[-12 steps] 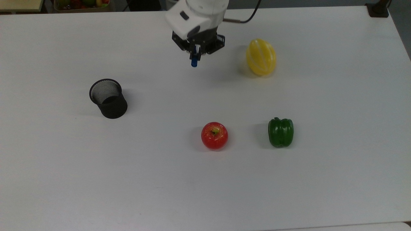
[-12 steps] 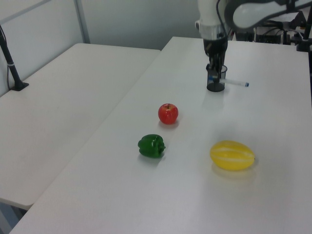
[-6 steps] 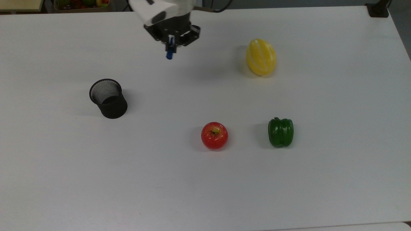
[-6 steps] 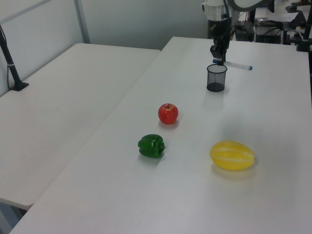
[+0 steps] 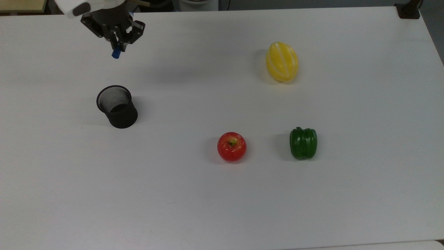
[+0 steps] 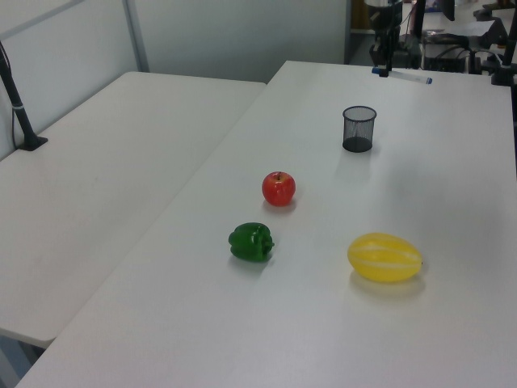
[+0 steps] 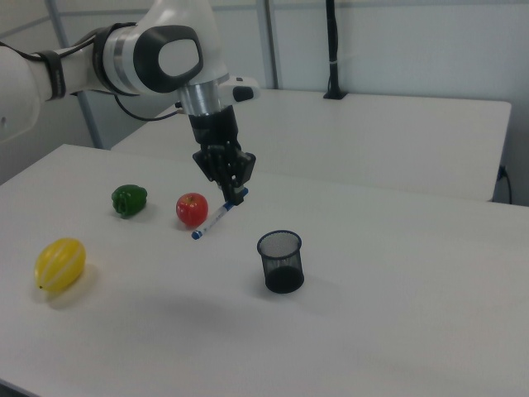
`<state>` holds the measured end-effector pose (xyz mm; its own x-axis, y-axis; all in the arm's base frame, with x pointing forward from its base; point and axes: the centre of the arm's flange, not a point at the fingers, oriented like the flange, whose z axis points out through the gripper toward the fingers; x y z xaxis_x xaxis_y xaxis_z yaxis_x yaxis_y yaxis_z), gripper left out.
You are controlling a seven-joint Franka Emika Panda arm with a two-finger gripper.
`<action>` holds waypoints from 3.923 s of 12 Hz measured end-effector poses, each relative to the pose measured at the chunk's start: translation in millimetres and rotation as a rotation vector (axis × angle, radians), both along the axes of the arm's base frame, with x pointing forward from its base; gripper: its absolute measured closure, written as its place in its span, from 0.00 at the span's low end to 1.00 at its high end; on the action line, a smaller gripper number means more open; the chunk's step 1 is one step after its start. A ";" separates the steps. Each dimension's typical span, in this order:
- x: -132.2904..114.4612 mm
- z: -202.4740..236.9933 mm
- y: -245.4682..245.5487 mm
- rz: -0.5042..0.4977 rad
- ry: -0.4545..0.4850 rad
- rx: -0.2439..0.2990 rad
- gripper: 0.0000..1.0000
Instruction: Place marker
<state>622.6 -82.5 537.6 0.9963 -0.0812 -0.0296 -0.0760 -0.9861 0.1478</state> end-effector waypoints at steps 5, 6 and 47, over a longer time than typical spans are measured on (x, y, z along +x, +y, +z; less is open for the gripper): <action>22.2 12.9 -26.6 -0.004 -0.237 -0.024 0.83; 27.5 10.3 -30.9 0.000 -0.294 -0.029 0.83; 36.9 -84.8 63.4 0.131 -0.512 0.028 0.00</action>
